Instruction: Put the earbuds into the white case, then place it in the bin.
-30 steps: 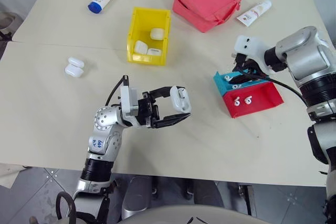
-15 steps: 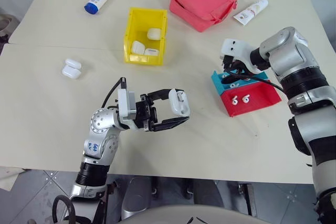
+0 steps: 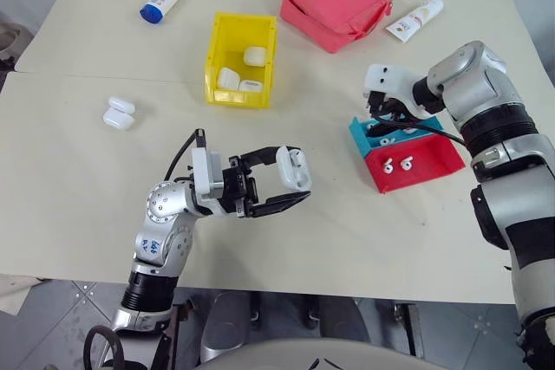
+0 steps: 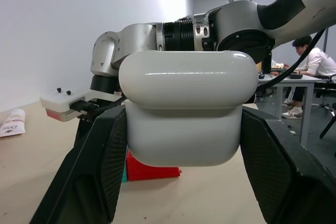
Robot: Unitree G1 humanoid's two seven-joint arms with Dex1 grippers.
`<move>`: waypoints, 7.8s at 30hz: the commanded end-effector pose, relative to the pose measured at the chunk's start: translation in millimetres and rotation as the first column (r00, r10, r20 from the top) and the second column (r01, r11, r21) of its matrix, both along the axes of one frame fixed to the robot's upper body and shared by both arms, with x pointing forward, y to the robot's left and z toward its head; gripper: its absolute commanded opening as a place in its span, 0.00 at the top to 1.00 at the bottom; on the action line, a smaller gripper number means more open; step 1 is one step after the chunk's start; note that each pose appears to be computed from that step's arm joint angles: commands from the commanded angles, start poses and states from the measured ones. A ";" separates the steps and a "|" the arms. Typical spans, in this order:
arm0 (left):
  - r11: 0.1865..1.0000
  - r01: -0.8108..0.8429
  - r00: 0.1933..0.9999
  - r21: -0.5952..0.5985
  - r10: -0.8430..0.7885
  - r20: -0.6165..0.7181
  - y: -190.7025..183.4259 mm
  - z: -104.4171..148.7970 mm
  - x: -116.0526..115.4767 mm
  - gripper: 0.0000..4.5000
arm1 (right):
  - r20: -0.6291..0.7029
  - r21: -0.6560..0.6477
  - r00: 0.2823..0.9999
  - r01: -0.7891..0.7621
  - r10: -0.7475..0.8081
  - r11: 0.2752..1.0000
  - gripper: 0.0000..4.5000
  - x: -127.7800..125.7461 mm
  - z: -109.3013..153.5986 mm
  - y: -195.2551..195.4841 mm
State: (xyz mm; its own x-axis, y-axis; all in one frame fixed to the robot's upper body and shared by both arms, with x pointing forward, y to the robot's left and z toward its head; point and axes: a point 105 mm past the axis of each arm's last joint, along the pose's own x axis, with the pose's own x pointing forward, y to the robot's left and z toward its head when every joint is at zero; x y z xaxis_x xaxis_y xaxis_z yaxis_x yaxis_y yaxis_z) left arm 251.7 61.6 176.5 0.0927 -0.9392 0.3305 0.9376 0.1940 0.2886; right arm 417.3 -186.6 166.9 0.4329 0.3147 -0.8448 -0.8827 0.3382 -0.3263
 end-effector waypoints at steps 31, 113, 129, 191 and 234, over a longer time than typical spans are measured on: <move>0.999 0.033 0.999 -0.003 -0.033 0.033 1.4 7.3 12.4 0.38 | 0.206 0.347 0.978 -0.061 -0.013 0.936 0.89 -10.7 60.3 6.4; 0.966 0.260 0.961 0.000 -0.259 0.101 -18.1 33.4 27.5 0.38 | -0.147 0.901 0.986 0.167 -0.083 0.401 0.89 -169.3 1.3 91.2; 0.966 0.259 0.962 0.013 -0.259 0.089 -17.8 27.7 28.5 0.38 | -0.063 0.911 0.998 0.068 -0.026 0.406 0.43 -172.4 19.0 99.9; 0.943 -0.008 0.989 0.334 -0.041 0.140 -3.0 29.0 74.3 0.38 | 0.318 0.638 0.946 -0.159 -0.069 0.753 1.00 -136.0 74.1 68.5; 0.819 -0.535 0.845 0.208 0.512 0.157 50.9 78.9 182.0 0.00 | 0.212 0.819 0.968 -0.100 -0.136 0.565 0.00 -149.7 41.1 14.0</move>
State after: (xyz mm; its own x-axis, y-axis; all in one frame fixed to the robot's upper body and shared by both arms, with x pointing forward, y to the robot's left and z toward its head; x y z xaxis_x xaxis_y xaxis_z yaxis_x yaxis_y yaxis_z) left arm 444.4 115.5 232.3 0.6416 -0.7635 0.0735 0.6891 0.6158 0.3821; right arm 269.2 -170.2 195.1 0.5833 0.8025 -0.1253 -0.8107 0.5847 -0.0297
